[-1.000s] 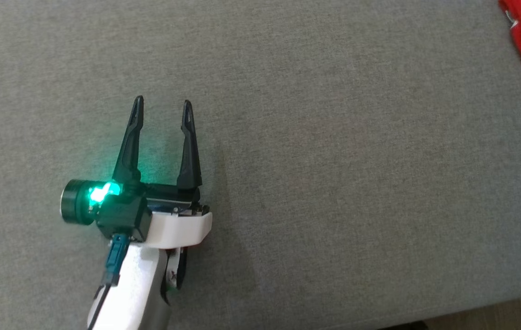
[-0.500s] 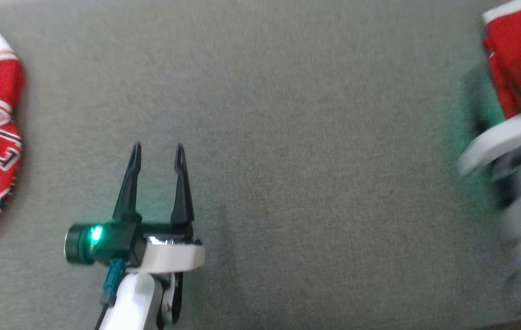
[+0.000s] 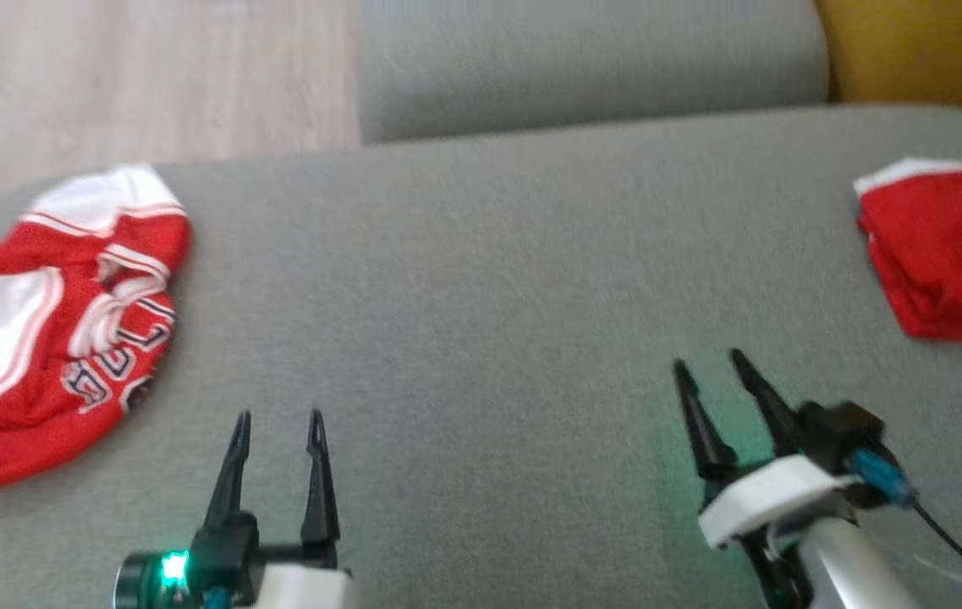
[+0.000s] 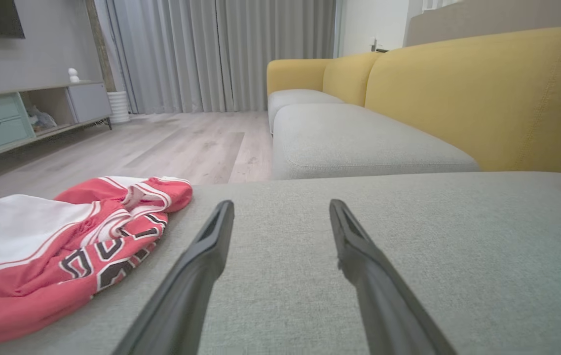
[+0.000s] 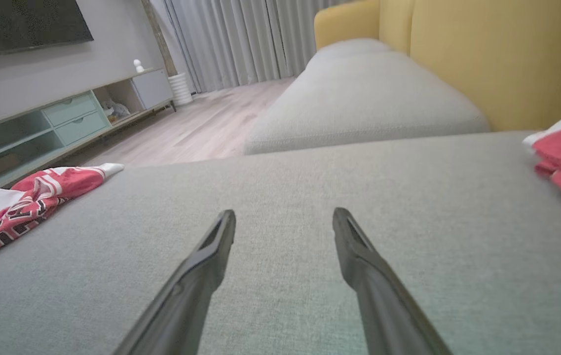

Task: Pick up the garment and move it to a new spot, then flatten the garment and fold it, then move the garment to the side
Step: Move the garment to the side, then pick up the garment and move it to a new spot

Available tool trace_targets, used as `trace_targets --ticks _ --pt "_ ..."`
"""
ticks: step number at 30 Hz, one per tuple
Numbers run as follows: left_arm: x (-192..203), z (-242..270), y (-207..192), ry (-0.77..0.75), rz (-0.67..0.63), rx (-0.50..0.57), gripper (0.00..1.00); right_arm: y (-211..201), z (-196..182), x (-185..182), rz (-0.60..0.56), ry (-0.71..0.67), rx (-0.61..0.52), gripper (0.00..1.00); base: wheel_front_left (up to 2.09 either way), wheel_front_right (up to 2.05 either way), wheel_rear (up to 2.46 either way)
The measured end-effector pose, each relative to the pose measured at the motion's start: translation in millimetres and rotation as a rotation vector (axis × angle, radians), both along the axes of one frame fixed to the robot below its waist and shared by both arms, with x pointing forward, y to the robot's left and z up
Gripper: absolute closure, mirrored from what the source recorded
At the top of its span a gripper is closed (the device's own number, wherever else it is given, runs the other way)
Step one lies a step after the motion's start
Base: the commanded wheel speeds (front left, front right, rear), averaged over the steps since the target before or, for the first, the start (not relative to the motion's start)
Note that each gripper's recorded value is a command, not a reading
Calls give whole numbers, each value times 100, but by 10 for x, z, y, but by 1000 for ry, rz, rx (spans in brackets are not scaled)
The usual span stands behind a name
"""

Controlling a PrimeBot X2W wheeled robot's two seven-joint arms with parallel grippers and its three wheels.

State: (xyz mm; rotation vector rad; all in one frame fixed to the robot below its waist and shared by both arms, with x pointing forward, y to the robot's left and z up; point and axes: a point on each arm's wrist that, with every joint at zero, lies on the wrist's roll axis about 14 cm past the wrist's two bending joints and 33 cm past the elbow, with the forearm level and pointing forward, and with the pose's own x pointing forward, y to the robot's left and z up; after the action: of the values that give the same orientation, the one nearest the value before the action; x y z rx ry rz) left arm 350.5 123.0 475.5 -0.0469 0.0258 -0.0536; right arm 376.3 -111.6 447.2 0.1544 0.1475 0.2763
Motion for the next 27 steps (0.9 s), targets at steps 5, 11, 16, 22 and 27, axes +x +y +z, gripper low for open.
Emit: trace_targets --ticks 5,11,16,22,27 --pt "-219 60 153 -22 51 -2 0 -112 211 -139 -43 -86 -27 0 0 0 0" --pt "-352 94 281 -37 95 -3 0 -54 135 -354 -36 -67 -18 0 0 0 0" --pt "-370 161 302 -61 103 4 0 -6 150 -421 -26 -73 -13 0 0 0 0" --pt "-360 186 318 -69 107 6 0 -29 216 -427 -34 -95 -9 0 0 0 0" --pt "-387 156 337 -60 113 6 0 -24 232 -425 -33 -100 -7 0 0 0 0"
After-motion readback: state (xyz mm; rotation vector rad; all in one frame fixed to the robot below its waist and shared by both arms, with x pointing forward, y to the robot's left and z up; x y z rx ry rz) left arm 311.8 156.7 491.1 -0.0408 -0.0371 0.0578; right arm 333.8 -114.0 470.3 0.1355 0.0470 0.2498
